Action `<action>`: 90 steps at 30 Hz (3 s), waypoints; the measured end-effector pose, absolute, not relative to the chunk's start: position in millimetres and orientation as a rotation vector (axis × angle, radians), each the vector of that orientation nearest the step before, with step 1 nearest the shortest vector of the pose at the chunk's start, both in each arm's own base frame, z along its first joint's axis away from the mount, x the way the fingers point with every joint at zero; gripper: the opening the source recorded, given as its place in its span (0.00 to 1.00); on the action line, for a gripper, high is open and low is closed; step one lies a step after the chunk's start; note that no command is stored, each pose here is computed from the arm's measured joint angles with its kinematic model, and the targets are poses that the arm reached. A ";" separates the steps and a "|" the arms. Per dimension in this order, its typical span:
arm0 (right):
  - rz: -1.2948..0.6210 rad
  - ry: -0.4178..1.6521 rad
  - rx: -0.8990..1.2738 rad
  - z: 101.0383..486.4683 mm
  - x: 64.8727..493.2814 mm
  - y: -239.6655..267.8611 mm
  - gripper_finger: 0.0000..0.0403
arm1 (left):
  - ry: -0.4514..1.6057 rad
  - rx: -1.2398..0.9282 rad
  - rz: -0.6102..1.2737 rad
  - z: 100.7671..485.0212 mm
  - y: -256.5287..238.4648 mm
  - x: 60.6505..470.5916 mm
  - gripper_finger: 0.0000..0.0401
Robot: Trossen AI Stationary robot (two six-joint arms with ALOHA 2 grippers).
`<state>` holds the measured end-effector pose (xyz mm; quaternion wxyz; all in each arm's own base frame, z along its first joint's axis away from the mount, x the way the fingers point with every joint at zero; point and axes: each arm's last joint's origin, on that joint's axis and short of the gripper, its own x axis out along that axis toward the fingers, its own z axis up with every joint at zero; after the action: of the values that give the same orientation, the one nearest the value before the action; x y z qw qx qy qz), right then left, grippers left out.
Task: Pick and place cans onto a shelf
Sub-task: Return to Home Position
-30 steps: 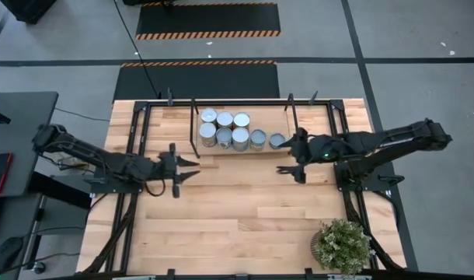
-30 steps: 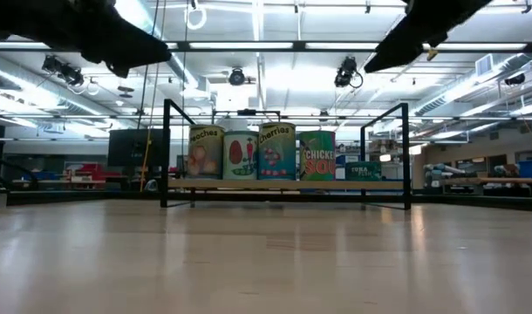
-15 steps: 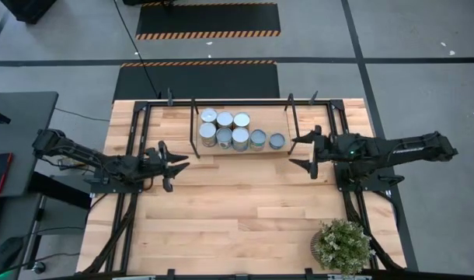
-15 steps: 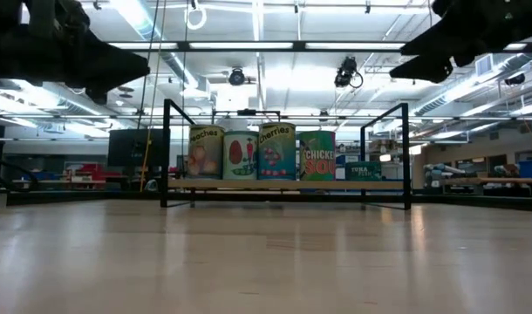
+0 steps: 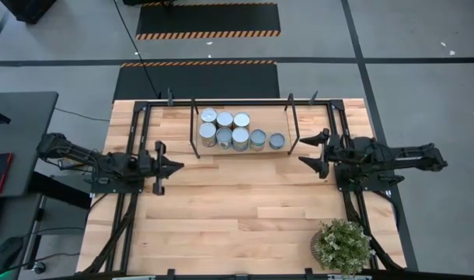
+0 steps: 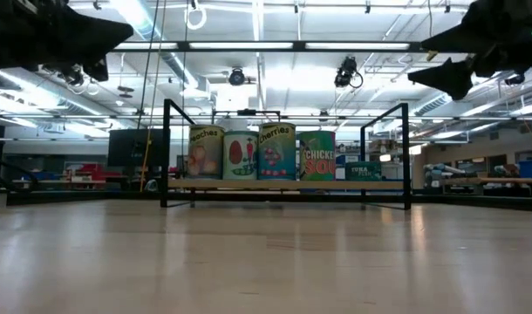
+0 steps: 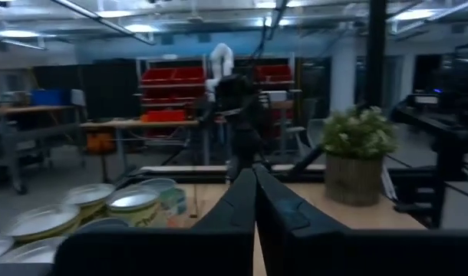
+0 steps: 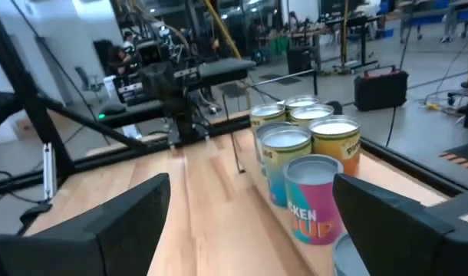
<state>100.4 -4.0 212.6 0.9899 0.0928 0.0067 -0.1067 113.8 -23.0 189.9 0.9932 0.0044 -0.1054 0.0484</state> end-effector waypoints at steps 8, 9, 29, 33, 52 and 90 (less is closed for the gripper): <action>-0.258 -0.082 0.200 205.0 90.5 -5.7 0.92 | -0.189 0.006 0.015 187.3 -25.3 114.0 0.01; -0.257 -0.096 0.202 205.6 89.3 -5.8 0.92 | -0.190 0.007 0.011 187.3 -25.4 114.0 0.01; -0.251 -0.082 0.196 201.8 87.6 -5.6 0.92 | -0.254 -0.094 0.023 193.3 -23.5 110.0 0.03; -0.251 -0.082 0.196 201.8 87.6 -5.6 0.92 | -0.254 -0.095 0.023 193.4 -23.5 109.9 0.03; -0.251 -0.083 0.196 202.2 87.5 -5.6 0.92 | -0.253 -0.094 0.024 193.3 -23.5 110.0 0.05; -0.250 -0.084 0.196 202.4 87.5 -5.6 0.92 | -0.253 -0.094 0.024 193.1 -23.5 110.0 0.04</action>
<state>87.5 -5.6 202.4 0.9865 0.0977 -0.0417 -0.1244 110.0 -23.5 193.1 0.9909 -0.0467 -0.1259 0.0120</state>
